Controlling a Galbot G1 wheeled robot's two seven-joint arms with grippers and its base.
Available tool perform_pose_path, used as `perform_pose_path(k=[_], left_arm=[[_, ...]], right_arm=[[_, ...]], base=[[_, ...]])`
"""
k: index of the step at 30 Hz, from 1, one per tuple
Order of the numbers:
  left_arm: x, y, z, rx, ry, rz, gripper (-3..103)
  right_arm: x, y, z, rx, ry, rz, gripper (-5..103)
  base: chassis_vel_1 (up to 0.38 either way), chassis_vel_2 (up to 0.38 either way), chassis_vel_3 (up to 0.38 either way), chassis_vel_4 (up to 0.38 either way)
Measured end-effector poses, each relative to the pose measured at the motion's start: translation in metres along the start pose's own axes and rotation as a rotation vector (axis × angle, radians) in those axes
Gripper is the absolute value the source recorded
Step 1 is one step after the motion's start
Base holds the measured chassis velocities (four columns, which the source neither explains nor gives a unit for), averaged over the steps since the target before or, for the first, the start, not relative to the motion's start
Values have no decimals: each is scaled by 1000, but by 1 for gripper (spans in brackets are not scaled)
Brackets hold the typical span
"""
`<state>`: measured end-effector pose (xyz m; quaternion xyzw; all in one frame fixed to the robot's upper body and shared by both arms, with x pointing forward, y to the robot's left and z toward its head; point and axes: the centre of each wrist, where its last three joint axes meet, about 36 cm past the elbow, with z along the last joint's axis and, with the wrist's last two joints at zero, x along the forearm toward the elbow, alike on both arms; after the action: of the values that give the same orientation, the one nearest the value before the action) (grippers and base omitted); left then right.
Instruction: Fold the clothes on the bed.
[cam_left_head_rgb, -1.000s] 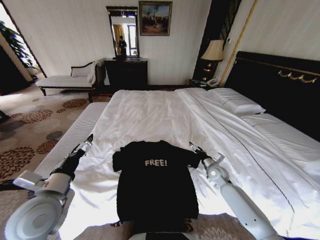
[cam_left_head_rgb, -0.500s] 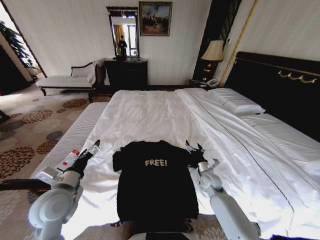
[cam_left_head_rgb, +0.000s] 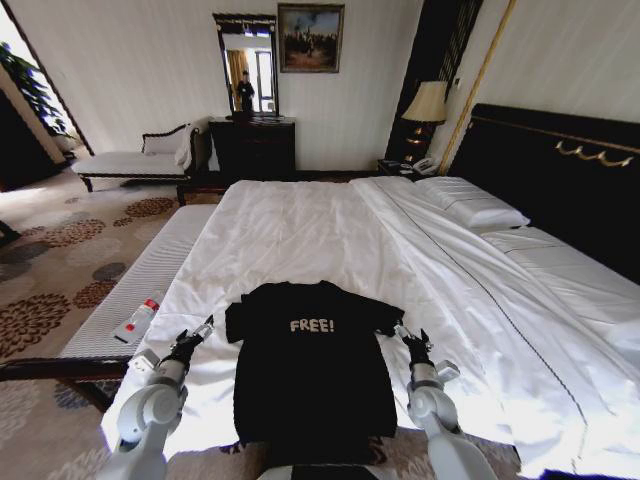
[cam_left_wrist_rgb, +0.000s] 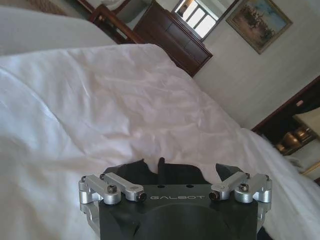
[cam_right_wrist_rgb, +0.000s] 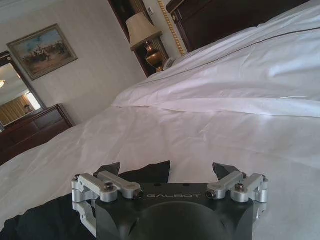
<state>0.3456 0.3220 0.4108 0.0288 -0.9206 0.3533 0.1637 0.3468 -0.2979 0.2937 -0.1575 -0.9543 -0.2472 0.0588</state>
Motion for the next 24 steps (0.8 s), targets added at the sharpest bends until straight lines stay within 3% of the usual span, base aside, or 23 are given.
perform_pose_path(k=[1, 2, 5, 7, 13, 24], left_arm=[[-10, 0, -1, 71, 16, 24, 100], [-10, 0, -1, 71, 16, 24, 100], [-43, 9, 3, 257, 91, 52, 100], [-59, 18, 9, 321, 137, 35, 100], [-75, 32, 25, 384, 203, -9, 100], [-57, 39, 5, 374, 151, -27, 100]], right_arm=[[0, 2, -1, -6, 2, 4, 100], [0, 2, -1, -6, 2, 4, 100], [1, 7, -3, -14, 15, 11, 100], [1, 9, -3, -15, 21, 15, 100], [1, 10, -2, -12, 38, 26, 100], [0, 8, 5, -6, 65, 45, 100]], base=[[0, 0, 0, 0], [0, 0, 0, 0], [0, 0, 0, 0], [0, 0, 0, 0], [0, 0, 0, 0], [0, 0, 0, 0]])
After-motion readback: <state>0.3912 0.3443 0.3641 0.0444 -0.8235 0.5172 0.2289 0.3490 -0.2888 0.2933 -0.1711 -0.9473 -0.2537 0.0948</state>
